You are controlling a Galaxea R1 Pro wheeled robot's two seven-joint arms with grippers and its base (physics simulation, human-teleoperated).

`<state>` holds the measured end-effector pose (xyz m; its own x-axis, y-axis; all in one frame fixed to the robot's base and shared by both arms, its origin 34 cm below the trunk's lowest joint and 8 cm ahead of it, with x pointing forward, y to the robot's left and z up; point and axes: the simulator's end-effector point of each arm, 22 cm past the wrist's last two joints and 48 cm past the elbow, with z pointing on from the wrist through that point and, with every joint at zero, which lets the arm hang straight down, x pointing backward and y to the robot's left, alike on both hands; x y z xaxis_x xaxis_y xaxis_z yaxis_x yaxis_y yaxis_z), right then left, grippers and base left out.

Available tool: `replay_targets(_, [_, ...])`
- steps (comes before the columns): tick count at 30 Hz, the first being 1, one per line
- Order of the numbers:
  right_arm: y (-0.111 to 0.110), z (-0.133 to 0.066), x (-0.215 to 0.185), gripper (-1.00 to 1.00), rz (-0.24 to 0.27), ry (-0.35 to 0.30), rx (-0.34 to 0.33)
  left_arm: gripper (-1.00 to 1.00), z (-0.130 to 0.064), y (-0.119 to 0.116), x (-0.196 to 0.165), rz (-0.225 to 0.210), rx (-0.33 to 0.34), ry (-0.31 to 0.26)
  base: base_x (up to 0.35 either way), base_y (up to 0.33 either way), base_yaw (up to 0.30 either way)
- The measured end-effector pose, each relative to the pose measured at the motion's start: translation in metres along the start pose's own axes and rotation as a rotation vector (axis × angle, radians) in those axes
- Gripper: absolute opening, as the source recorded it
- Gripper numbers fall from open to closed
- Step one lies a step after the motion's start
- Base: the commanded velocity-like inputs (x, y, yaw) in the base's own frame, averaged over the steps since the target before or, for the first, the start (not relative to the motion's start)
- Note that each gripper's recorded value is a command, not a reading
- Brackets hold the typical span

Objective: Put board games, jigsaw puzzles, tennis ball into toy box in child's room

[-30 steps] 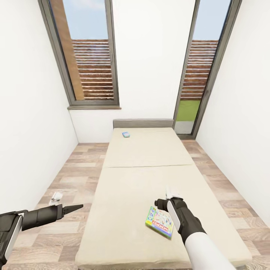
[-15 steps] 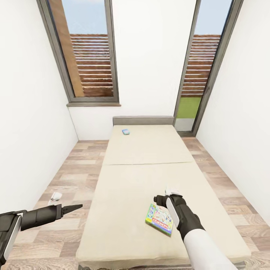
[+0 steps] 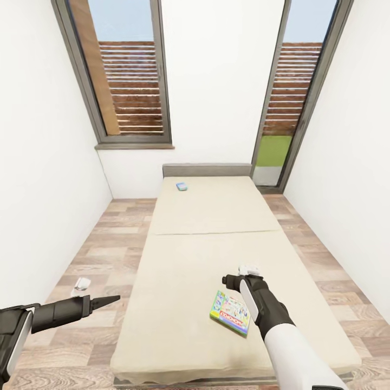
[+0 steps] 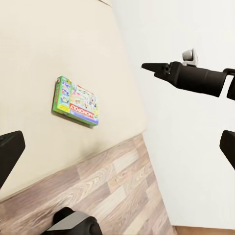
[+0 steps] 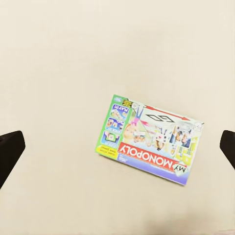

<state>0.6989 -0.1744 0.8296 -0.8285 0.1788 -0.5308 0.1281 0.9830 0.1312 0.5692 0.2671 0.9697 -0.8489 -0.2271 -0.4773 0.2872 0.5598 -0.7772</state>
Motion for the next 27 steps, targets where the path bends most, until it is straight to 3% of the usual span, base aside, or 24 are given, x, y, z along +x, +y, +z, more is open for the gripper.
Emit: replay_targets(27, [-0.004,0.017,0.017,1.0,0.0,0.031,0.007,1.0,0.009,0.015,0.012,-0.032,-0.009,0.028,0.0,0.0,0.0])
